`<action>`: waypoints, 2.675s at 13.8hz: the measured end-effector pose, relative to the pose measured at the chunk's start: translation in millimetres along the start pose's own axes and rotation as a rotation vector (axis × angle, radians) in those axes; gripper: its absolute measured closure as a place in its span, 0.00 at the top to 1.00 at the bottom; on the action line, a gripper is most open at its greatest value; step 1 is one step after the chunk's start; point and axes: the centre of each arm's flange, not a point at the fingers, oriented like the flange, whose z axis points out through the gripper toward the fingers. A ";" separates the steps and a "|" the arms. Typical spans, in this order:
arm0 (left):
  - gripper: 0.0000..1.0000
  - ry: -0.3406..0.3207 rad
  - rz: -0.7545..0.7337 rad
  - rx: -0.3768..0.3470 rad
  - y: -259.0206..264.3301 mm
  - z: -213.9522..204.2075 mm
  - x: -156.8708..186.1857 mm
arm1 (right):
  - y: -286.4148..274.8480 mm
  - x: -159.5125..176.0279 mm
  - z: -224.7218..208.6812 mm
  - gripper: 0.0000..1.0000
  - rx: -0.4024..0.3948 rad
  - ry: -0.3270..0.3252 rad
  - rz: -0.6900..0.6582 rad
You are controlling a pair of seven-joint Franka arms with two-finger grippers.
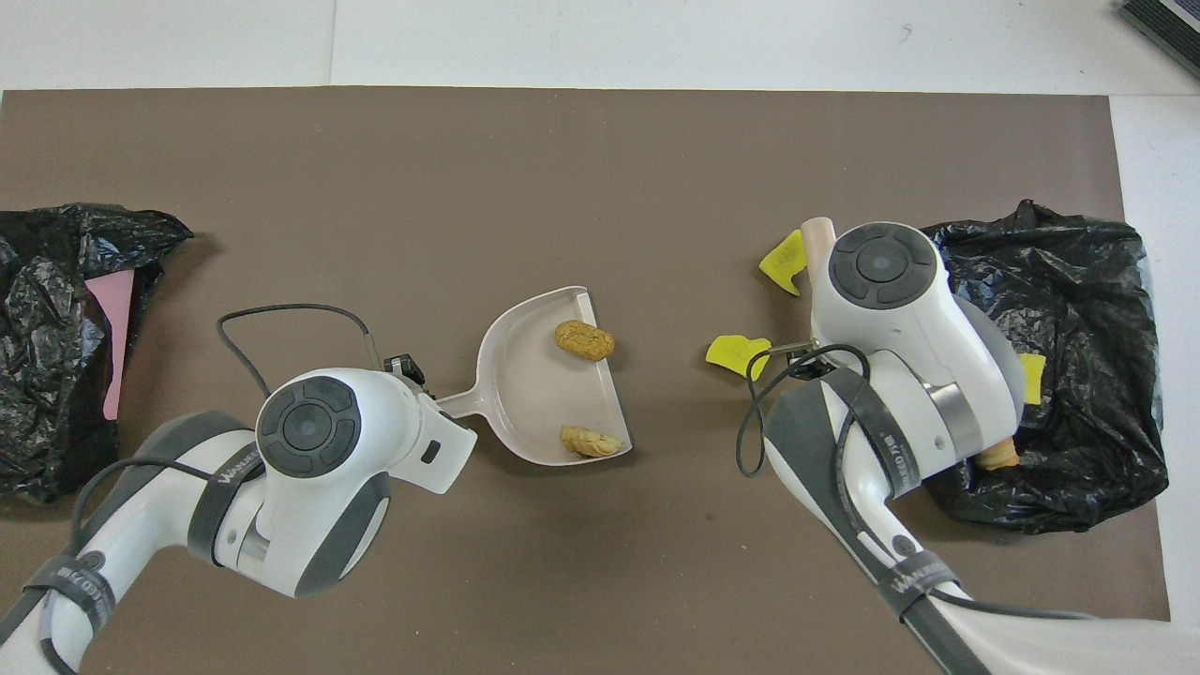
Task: Sweep and dump trash in bin
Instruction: 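Sweep the yellow sponges toward the dustpan with the right gripper's brush, then push the sponges into the dustpan with the brush in the right gripper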
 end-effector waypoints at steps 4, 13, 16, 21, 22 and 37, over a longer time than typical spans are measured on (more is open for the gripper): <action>0.33 -0.012 -0.040 -0.014 2.3 0.0 1.2 | 28.0 25.8 17.9 0.26 -0.023 -0.003 -0.023; 0.33 -0.033 -0.089 -0.035 27.7 -1.0 25.4 | -47.9 -0.9 39.8 0.26 0.066 -0.123 -0.098; 0.33 -0.033 -0.094 -0.036 29.9 -1.1 27.6 | -89.9 -24.3 23.3 0.26 0.114 -0.127 -0.147; 0.33 -0.034 -0.095 -0.037 29.7 -0.1 27.5 | -170.3 -64.6 -3.9 0.26 0.190 -0.128 -0.250; 0.33 -0.033 -0.095 -0.036 29.5 0.0 27.6 | -185.2 -73.8 -9.8 0.26 0.204 -0.127 -0.271; 0.33 0.006 0.020 0.013 -29.9 -9.5 -18.6 | -183.7 -118.8 -110.9 0.26 0.226 -0.136 -0.098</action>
